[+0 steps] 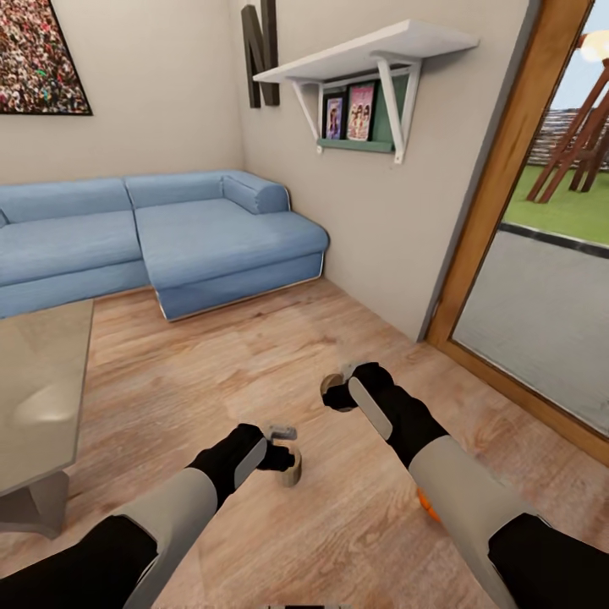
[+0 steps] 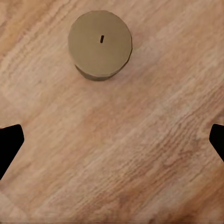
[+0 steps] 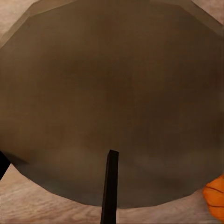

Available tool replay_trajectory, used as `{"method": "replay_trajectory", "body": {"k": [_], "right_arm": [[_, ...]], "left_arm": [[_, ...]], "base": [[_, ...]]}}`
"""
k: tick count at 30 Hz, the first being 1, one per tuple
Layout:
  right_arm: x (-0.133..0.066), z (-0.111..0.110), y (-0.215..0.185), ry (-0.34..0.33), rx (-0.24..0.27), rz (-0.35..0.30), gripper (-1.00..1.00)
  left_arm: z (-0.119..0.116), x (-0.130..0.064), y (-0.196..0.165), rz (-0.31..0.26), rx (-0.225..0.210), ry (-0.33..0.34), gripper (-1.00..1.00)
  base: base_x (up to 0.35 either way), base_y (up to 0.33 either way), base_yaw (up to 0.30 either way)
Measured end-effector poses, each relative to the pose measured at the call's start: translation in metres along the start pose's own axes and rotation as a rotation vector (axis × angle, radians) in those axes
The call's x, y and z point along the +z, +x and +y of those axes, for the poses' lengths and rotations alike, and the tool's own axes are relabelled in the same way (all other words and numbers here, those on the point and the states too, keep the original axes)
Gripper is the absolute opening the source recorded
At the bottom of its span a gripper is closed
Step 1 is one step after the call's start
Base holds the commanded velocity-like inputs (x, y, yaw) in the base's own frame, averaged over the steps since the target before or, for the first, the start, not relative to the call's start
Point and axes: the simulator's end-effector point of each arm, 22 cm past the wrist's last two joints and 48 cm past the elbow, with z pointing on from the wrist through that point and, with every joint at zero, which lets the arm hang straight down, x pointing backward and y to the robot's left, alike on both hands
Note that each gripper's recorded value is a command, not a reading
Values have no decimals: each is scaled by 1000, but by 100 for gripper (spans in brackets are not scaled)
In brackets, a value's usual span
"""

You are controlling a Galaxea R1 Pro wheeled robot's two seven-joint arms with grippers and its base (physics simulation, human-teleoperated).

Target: Place each of the two pumpkins and all three candles from the living room inside a cabinet in the living room (use any cabinet), then make sure every cabinet is closed, and position the cauldron so it is next to a table in the living room.

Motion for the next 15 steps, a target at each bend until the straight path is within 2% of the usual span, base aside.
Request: {"method": "replay_trajectory", "body": {"k": [15], "right_arm": [[39,9,29,-23,5,71,-100]], "left_arm": [[5,35,31,79,-27,10,100]], "base": [[0,0,0]]}}
